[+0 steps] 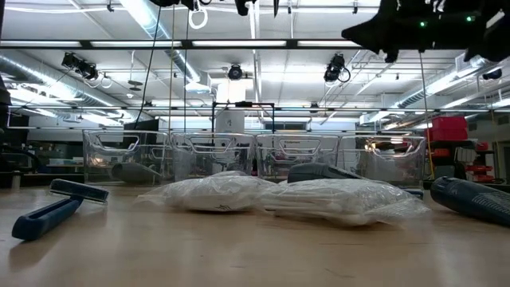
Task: Pick & Place Travel size toiletries
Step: Put the left blue shave cream into the middle right transparent bin
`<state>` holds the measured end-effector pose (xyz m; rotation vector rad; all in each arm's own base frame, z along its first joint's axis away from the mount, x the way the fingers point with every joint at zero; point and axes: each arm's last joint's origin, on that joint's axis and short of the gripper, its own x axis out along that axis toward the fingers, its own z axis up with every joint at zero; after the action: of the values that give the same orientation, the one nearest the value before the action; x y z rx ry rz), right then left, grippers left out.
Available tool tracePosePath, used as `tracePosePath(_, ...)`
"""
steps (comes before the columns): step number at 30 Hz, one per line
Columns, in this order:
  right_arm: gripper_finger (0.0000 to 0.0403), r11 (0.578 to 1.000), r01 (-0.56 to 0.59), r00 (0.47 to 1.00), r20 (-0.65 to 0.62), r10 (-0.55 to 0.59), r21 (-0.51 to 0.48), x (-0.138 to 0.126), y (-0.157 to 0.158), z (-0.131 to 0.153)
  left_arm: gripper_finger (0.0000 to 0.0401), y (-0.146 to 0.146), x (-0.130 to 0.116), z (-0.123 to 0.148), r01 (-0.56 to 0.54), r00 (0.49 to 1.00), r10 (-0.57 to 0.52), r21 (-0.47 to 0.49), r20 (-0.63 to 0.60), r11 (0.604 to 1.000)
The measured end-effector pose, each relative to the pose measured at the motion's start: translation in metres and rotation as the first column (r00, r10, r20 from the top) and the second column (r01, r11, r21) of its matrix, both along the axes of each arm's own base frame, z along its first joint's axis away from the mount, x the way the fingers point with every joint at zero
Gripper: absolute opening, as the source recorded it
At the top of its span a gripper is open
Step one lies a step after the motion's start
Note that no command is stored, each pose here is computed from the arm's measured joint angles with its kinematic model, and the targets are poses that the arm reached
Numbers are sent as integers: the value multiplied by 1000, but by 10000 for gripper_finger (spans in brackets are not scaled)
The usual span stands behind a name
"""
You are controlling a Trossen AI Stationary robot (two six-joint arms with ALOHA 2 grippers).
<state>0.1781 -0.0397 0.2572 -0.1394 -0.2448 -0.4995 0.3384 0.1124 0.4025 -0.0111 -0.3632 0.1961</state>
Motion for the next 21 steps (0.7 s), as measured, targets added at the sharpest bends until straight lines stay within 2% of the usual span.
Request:
tracePosePath(4,12,999,13,1000,6,-13,-45,8,-1,17,154,0,0,1,4,1000,-3,-25,16,1000)
tracePosePath(11,12,986,49,999,-8,-51,-157,19,-3,38,154,0,-4,8,-16,995,17,-15,99,1000)
tracePosePath(16,12,976,62,996,-43,-73,-207,30,-5,42,154,0,-5,11,-33,991,33,-3,133,999)
tracePosePath(21,14,974,62,995,-68,-79,-217,43,-7,44,154,0,-6,12,-39,990,39,2,139,999)
